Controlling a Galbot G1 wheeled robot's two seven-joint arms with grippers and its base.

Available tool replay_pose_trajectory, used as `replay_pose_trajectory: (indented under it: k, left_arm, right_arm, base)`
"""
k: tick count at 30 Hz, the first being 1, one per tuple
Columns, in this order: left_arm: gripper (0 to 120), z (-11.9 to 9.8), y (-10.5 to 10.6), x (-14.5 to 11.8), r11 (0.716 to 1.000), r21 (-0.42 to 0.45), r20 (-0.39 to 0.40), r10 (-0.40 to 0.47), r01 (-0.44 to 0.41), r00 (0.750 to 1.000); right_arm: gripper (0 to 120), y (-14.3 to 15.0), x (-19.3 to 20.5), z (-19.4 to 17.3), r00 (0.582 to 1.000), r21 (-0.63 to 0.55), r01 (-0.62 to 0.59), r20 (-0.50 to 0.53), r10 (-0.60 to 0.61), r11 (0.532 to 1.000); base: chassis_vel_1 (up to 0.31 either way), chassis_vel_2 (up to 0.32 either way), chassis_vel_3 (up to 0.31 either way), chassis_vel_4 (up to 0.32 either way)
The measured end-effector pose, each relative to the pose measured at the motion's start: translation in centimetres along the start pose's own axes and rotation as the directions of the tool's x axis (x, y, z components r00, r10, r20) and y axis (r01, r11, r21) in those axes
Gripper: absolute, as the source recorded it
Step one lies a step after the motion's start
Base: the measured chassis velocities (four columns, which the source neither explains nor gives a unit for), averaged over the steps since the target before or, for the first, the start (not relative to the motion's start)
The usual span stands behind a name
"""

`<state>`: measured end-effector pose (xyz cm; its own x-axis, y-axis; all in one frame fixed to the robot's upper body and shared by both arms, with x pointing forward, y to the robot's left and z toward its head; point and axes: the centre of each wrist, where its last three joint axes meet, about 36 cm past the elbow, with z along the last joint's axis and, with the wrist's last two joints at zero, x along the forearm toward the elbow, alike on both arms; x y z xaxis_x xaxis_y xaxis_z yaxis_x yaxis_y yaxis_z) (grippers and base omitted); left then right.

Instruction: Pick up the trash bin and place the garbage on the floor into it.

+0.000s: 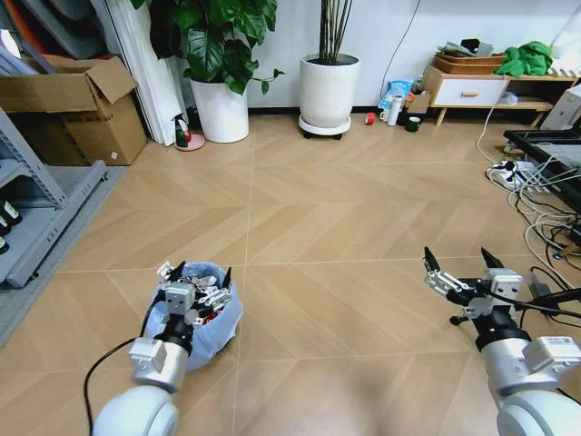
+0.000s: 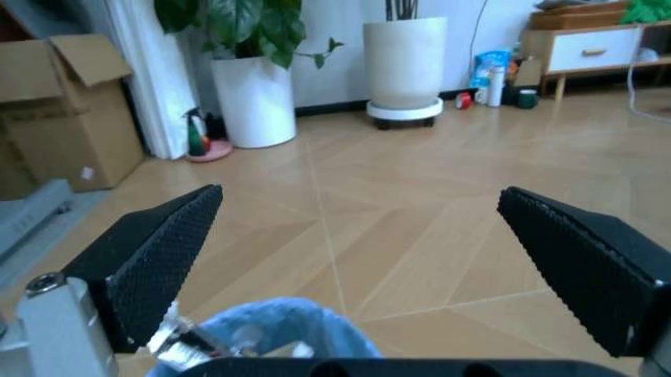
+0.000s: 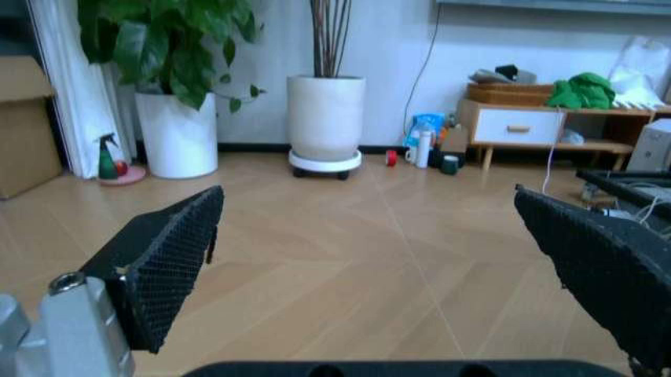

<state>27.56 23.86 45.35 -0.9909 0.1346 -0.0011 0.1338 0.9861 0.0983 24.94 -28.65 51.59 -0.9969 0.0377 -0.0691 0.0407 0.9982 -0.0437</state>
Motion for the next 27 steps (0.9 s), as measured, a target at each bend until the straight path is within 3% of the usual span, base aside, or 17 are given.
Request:
replay_pose_trajectory:
  k: [27]
  left_arm:
    - [100,-0.44,0.07,-0.13,1.0,-0.007,-0.015,-0.03,0.03,0.999]
  right_arm:
    - [100,0.56,-0.54,0.73,1.0,-0.012,-0.01,-0.013,0.01,1.0]
  base:
    - [0.0,0.0,0.0,0.0]
